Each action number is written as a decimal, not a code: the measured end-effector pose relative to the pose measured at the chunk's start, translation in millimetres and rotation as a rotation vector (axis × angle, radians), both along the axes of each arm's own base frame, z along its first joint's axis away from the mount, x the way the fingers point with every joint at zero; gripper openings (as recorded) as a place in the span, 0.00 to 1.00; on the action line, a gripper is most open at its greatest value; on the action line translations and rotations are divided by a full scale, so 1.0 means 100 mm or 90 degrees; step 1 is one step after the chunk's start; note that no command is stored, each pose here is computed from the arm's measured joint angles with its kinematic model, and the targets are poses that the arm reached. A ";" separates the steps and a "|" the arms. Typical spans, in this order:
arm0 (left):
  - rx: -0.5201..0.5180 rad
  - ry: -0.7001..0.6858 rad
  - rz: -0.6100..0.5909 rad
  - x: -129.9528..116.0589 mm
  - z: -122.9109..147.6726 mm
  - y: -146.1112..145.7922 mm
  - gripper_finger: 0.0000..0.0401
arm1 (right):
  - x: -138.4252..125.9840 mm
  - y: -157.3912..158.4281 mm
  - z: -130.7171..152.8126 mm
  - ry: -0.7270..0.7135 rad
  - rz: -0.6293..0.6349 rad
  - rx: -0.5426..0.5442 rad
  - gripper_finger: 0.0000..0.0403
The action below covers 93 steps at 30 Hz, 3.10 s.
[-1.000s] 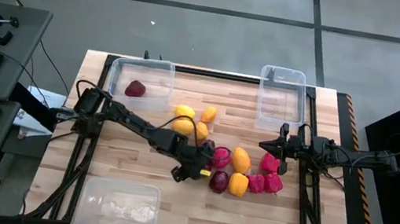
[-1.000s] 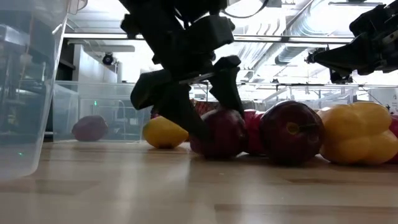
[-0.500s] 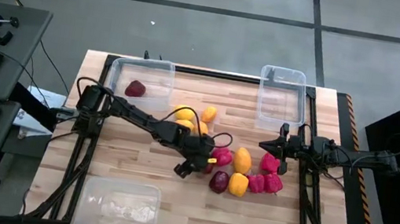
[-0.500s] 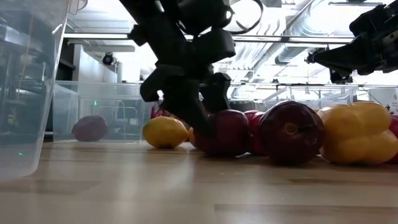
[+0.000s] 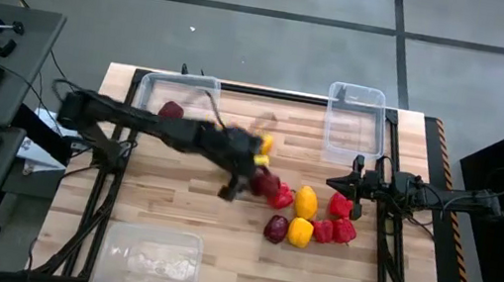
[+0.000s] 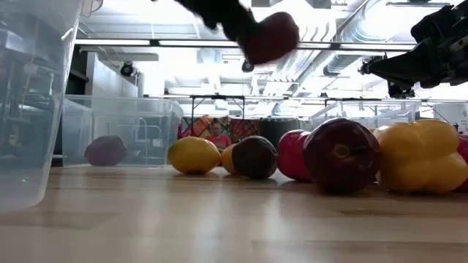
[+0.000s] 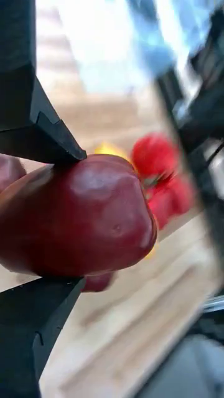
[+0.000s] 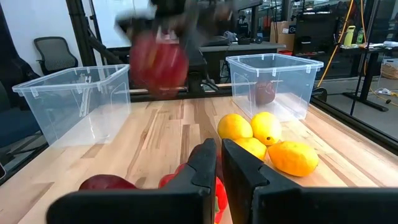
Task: Sort produce into baskets
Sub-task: Put the red apple into the top-left transparent bin
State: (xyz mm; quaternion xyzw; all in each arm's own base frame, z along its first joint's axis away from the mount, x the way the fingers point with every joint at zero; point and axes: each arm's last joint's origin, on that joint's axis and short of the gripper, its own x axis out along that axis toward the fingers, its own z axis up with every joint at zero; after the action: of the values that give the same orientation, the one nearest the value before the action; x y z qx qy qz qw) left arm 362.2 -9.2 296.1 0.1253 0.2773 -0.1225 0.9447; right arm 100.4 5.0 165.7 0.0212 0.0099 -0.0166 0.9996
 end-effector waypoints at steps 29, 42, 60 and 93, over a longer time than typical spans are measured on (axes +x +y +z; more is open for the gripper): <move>-0.019 0.190 0.799 -2.00 0.12 1.43 0.67 | 0.00 0.00 0.00 0.000 0.000 0.000 0.04; -0.099 0.219 0.752 -2.02 0.05 1.52 0.78 | 0.00 0.00 0.00 0.000 0.000 0.000 0.04; -0.285 0.026 0.618 -1.92 0.67 1.36 0.93 | 0.00 0.00 0.00 0.000 0.000 0.000 0.04; -0.494 -0.451 0.437 -1.25 0.80 0.61 0.93 | -0.21 -0.14 0.60 -0.522 -0.124 0.531 0.04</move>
State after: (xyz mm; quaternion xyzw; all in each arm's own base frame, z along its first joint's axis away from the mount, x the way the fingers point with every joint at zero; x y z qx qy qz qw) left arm 236.9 51.4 376.4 -0.2902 -0.0926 0.1453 0.9413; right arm 79.4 -8.9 226.1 0.4178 -0.3731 -0.0937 0.8231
